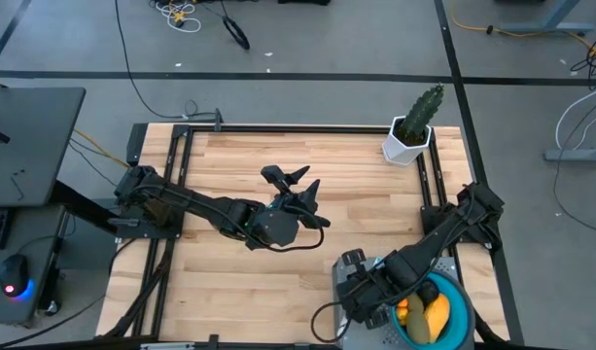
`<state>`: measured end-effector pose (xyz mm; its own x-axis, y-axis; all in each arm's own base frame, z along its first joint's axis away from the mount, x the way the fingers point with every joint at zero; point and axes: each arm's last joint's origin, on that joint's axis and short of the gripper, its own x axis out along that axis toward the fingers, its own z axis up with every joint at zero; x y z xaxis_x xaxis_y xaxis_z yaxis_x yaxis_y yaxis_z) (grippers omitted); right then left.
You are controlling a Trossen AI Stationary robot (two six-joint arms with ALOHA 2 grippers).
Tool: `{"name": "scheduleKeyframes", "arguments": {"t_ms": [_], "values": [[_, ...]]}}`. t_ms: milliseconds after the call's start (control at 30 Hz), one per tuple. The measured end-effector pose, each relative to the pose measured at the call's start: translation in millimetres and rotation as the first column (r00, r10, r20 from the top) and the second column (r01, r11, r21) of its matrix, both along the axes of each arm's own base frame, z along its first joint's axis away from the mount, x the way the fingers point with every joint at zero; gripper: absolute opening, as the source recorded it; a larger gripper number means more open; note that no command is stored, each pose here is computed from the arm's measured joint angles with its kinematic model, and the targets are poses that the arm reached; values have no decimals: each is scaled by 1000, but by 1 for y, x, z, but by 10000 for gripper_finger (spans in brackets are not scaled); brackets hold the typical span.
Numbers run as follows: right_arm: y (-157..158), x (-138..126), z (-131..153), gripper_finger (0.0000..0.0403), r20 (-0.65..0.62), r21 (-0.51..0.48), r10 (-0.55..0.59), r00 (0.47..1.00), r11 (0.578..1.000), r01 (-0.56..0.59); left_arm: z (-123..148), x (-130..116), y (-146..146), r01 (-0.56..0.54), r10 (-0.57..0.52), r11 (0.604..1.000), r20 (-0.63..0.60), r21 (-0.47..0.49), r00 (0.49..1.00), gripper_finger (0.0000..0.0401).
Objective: Pick & Place Fruit
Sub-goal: Put the white patterned table knife on the shelf
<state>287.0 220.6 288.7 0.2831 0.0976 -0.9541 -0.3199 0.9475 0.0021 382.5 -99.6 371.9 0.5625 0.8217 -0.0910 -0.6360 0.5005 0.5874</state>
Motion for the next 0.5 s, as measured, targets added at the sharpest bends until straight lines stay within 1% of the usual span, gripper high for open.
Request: {"name": "scheduleKeyframes", "arguments": {"t_ms": [500], "values": [[10, -16, -1, 48, -66, -13, 22, 998, 1000, -23, 0, 0, 0, 0, 0, 1000, 0, 0, 1000, 208]]}}
